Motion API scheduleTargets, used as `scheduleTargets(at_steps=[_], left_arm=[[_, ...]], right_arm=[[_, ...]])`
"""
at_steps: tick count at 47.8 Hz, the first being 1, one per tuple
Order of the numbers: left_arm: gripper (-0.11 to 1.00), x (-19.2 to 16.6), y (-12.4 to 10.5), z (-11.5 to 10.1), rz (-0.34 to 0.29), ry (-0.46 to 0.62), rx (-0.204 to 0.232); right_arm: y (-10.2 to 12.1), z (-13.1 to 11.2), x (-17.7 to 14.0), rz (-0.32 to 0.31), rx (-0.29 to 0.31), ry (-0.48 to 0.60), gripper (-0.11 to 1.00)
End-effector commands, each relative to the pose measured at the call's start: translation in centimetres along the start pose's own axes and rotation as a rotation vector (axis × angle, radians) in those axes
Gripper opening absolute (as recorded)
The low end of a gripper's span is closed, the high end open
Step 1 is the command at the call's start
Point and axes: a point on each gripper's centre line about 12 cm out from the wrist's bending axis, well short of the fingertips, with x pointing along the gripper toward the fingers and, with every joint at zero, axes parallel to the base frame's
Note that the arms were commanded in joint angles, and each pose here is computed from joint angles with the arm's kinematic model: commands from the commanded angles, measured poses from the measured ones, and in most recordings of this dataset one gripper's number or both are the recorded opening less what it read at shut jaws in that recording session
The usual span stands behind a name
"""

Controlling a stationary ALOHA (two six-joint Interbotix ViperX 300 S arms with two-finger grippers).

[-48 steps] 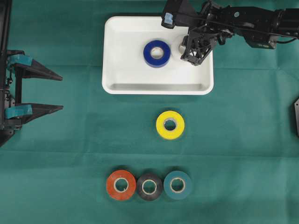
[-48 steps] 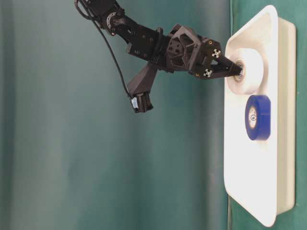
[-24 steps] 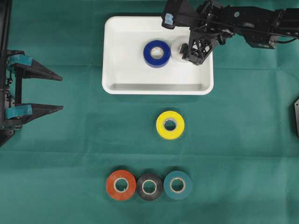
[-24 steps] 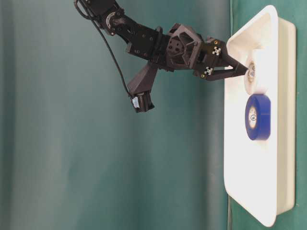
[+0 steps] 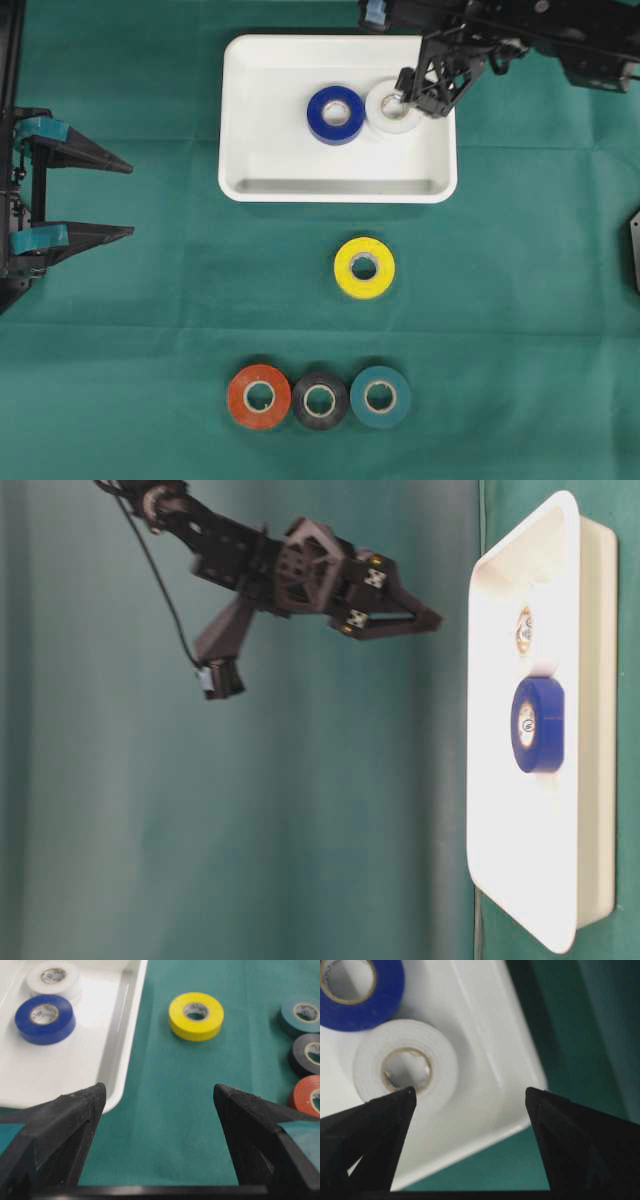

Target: Pick up the tape from a random location and place it into the white case.

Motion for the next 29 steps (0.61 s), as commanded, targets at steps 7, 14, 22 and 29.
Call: scheduleTargets(at_steps=[7, 14, 22, 29], left_arm=[[0.90, 0.0, -0.1, 0.6, -0.003, -0.009, 0.001], [0.90, 0.0, -0.1, 0.5, -0.003, -0.005, -0.002], [0.90, 0.0, -0.1, 0.5, -0.003, -0.006, 0.001], [0.90, 0.0, -0.1, 0.5, -0.003, -0.005, 0.001]], right_arm=[[-0.6, 1.4, -3.0, -0.012, 0.007, -0.068, 0.88], [-0.6, 1.4, -3.0, -0.011, 0.008, -0.069, 0.88], [0.2, 1.5, -3.1, 0.005, -0.002, -0.085, 0.87], [2.7, 1.6, -3.6, 0.041, -0.054, -0.104, 0.87]])
